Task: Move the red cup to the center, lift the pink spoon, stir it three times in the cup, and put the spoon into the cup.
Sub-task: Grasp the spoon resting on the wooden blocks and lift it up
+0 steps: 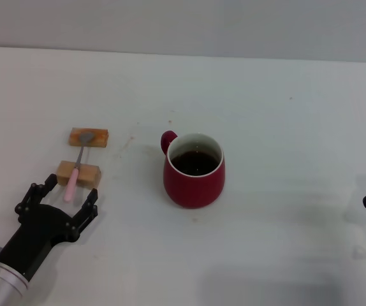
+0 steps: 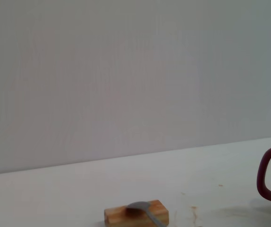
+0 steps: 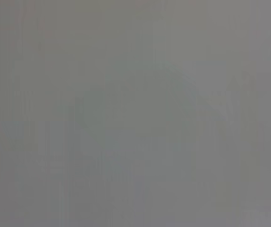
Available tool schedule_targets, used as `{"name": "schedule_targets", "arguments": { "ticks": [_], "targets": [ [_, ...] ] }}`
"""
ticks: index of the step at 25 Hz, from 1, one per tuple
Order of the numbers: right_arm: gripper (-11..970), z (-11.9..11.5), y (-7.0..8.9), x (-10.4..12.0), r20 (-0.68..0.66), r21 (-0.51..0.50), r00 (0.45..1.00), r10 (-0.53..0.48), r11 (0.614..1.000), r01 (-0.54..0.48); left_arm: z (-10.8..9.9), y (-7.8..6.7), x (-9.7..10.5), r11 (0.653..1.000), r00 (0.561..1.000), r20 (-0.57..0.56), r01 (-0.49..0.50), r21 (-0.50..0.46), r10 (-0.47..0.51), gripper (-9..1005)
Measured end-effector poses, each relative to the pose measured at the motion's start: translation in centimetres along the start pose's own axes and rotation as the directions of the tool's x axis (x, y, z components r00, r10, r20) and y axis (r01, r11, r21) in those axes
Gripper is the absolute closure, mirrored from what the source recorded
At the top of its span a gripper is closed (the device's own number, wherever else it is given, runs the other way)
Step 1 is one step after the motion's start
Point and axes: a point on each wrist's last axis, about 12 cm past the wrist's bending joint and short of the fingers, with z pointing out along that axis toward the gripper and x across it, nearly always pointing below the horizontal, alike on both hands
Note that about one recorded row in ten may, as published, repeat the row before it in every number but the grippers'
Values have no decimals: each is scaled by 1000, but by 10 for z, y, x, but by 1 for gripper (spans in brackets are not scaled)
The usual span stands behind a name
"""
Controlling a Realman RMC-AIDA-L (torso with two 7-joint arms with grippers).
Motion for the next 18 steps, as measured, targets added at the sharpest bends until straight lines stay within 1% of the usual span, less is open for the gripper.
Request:
{"name": "schedule_targets", "arguments": {
  "ticks": [18],
  "targets": [
    [960,0,0,0,2,0,1000,2,1000,-2,0,0,0,1000,1000,3,10,-10,-10,167]
  ]
}}
